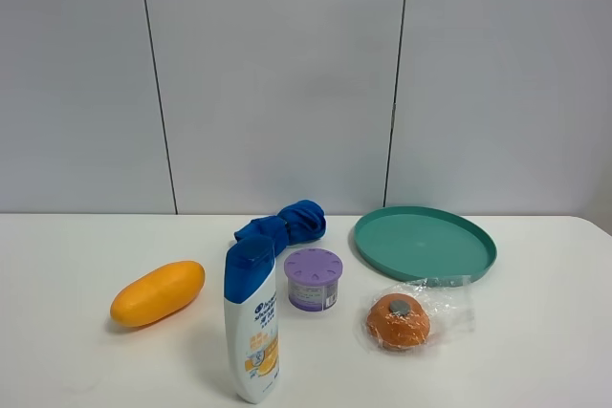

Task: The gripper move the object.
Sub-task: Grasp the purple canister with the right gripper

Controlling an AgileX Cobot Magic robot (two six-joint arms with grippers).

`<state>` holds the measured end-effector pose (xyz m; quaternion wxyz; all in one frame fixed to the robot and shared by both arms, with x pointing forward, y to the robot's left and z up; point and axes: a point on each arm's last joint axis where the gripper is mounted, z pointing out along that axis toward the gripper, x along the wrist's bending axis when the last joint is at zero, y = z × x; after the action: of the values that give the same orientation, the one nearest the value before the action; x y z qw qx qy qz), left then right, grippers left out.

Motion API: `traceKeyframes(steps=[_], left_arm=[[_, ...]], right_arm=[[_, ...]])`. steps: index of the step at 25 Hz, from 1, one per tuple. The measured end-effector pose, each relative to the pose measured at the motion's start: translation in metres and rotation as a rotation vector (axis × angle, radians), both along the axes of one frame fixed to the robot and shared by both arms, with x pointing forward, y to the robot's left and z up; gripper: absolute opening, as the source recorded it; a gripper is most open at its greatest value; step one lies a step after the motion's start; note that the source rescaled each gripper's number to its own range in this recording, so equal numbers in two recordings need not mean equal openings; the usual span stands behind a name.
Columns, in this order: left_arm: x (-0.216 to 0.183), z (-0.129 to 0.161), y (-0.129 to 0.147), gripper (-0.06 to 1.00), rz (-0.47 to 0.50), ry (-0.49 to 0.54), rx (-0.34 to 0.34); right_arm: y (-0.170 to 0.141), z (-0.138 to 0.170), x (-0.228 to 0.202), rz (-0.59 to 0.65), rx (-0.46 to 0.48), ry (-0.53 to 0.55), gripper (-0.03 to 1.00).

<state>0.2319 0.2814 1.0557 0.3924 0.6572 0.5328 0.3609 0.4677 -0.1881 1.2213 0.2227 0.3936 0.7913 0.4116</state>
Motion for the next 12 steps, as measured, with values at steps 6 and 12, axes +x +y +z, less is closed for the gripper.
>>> traceKeyframes(steps=[6,12], left_arm=[[0.000,0.000,0.000,1.00,0.000,0.000,0.000],[0.000,0.000,0.000,1.00,0.000,-0.001,0.000]], right_arm=[[0.070,-0.033,0.051,0.046,-0.188,0.135,0.99],[0.108,-0.107,0.106,-0.100,-0.197,0.372,1.00]])
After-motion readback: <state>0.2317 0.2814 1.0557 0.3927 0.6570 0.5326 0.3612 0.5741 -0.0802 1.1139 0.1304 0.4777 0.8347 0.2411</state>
